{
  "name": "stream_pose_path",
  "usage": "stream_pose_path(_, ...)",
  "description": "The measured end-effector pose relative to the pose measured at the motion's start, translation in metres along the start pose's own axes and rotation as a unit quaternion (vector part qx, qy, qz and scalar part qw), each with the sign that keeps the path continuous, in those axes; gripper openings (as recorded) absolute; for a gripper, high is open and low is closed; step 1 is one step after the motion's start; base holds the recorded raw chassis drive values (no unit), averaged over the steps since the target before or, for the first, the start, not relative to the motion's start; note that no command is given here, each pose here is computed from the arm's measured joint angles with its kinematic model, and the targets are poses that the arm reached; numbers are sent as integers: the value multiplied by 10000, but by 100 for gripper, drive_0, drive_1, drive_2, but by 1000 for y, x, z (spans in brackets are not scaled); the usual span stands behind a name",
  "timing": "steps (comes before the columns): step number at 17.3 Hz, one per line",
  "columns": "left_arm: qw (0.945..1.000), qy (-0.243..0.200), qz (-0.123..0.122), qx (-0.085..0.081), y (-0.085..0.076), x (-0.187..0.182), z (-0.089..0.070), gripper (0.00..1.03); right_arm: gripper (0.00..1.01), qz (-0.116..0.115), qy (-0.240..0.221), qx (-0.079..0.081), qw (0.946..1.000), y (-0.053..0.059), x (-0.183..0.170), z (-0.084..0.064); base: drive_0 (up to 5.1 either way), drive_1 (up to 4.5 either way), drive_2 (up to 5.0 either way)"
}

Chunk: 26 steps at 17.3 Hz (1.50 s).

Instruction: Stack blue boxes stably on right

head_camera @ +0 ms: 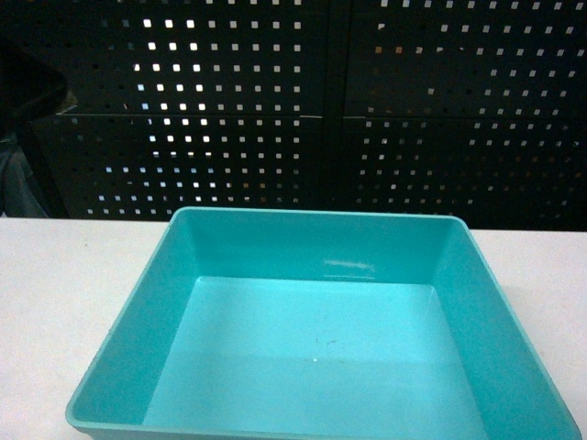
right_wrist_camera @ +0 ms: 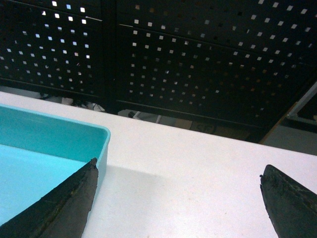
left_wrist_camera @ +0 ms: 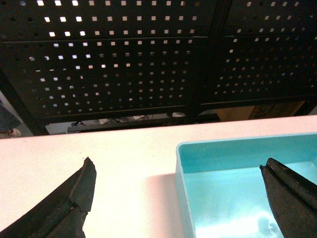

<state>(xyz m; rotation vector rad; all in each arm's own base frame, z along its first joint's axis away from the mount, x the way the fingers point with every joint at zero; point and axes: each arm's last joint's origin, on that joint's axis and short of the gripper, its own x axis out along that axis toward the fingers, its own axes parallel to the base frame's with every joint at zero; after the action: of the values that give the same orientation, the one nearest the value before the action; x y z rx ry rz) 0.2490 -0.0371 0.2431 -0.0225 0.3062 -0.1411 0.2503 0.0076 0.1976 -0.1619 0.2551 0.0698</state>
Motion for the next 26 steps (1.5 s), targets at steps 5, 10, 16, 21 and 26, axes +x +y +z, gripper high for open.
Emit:
stream_pose_path(5, 9973, 727, 42, 85, -14, 31, -15, 98, 98, 283, 376, 128, 9988, 7, 34, 2, 0, 0, 0)
stream_pose_path(10, 9977, 662, -47, 160, -32, 42, 2, 98, 98, 502, 812, 297, 9950, 16, 53, -6, 0, 0, 0)
stream_pose_path(16, 9939, 1088, 94, 127, -34, 55, -22, 98, 98, 772, 1260, 569, 9874, 36, 61, -38, 0, 0, 0)
stream_pose_path(21, 9919, 1247, 154, 196, -38, 59, -35, 98, 98, 1007, 1430, 669, 9823, 48, 57, -55, 0, 0, 0)
stream_pose_path(26, 9915, 1278, 134, 202, -39, 59, -36, 98, 98, 1177, 1509, 632, 9795, 62, 52, -58, 0, 0, 0)
